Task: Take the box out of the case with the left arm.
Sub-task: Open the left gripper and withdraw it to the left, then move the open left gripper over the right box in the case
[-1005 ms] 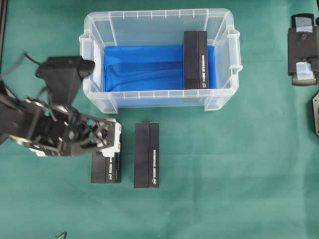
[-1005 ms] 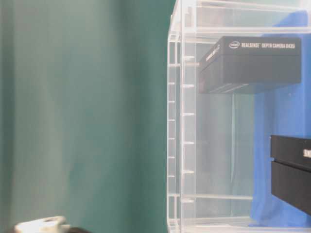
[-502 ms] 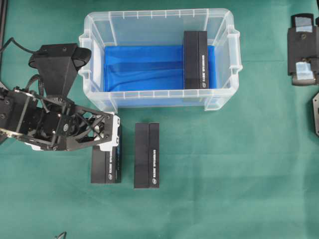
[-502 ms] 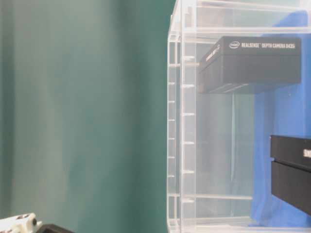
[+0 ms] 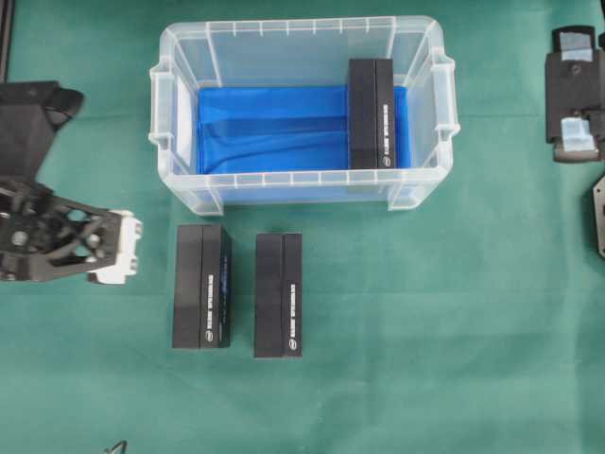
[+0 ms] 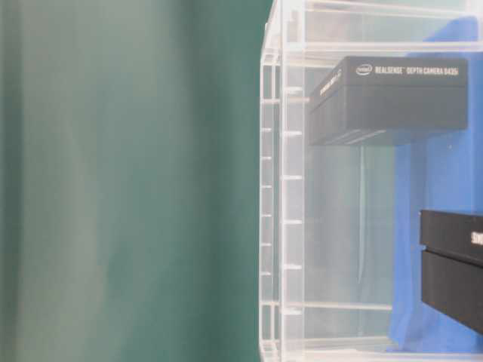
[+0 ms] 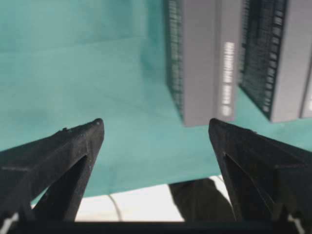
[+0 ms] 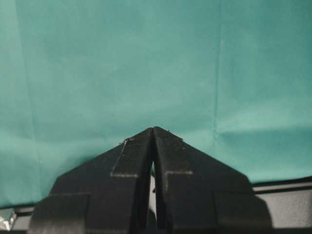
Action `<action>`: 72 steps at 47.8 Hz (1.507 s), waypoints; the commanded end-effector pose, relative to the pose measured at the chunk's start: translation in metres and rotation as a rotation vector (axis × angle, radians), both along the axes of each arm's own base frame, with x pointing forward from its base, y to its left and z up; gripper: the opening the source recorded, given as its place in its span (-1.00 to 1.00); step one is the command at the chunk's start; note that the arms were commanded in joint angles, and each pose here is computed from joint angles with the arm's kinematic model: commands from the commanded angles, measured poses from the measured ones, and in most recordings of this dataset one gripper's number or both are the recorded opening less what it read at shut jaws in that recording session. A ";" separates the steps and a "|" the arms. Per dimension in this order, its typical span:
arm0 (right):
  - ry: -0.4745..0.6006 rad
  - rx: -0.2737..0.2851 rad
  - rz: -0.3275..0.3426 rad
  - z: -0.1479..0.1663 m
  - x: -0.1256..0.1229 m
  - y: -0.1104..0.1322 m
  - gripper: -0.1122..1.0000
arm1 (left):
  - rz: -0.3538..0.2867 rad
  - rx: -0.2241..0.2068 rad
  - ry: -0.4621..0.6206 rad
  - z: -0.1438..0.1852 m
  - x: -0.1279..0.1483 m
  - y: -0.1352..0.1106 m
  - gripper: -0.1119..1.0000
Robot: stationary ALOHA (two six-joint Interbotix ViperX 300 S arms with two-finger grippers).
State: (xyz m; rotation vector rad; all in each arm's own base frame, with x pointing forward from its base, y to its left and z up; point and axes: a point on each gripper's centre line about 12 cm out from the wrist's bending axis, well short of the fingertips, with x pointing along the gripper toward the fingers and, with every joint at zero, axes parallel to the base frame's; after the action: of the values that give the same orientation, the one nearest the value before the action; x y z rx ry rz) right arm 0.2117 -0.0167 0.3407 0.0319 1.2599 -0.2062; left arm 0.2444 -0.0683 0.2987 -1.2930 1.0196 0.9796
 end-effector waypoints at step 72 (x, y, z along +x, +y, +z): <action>0.003 -0.001 -0.001 -0.002 -0.001 0.000 -0.75 | 0.048 0.155 0.037 0.013 -0.034 0.152 0.77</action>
State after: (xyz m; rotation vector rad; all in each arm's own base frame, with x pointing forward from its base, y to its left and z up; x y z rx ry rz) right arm 0.2105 -0.0167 0.3351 0.0303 1.2767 -0.2068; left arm 0.2094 0.0821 0.3026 -1.1693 0.9563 1.1131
